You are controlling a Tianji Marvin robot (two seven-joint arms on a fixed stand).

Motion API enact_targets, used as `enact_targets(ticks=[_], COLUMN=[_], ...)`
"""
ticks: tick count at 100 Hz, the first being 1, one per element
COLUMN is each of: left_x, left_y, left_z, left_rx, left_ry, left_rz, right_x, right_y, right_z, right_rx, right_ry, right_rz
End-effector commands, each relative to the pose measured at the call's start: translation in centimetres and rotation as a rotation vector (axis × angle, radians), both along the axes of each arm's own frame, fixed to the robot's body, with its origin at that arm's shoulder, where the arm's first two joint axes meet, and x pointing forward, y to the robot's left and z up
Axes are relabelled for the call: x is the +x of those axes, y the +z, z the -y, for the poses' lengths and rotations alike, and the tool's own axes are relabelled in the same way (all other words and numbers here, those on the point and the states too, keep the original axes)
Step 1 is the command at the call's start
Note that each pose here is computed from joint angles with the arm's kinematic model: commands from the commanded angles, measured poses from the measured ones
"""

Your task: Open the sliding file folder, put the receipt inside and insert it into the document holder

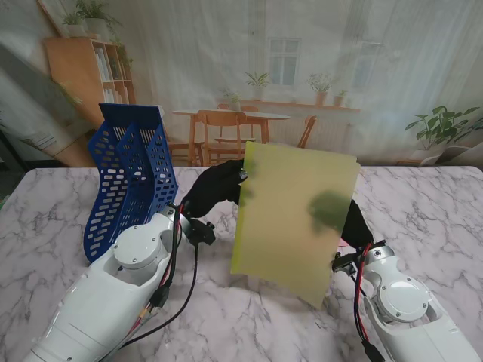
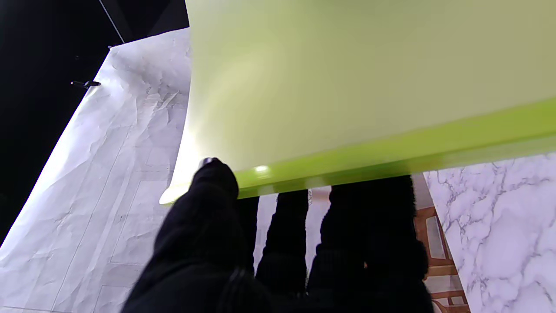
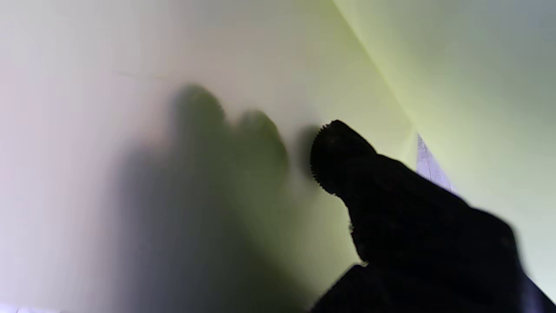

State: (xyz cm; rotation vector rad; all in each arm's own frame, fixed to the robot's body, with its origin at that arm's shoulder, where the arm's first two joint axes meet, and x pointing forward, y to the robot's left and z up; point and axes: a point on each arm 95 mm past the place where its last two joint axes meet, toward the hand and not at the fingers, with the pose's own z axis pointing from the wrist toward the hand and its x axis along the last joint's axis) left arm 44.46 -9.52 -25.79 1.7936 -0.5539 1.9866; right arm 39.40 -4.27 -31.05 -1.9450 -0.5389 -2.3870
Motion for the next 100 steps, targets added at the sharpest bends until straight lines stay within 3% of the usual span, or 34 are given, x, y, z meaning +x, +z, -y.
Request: enact_targets(ticks=[1, 29, 74, 100], left_x=[0.0, 0.2, 0.3, 0.7], left_y=[0.0, 0.1, 0.8, 1.1], left_z=[0.1, -0.5, -1.1, -0.4], left_rx=[-0.001, -0.007, -0.01, 0.007], left_ry=[0.0, 0.056, 0.026, -0.008], left_rz=[-0.002, 0.01, 0.043, 0.052], right_x=[-0.1, -0.2, -0.3, -0.3], right_y=[-0.2, -0.1, 0.0, 0.0], right_z=[-0.2, -0.1, -0.1, -0.1], right_rx=[0.003, 0.001, -0.001, -0.002], right_ry=[-0.003, -0.012, -0.011, -0.007], right_rz=[-0.009, -0.004, -0.005, -0.008])
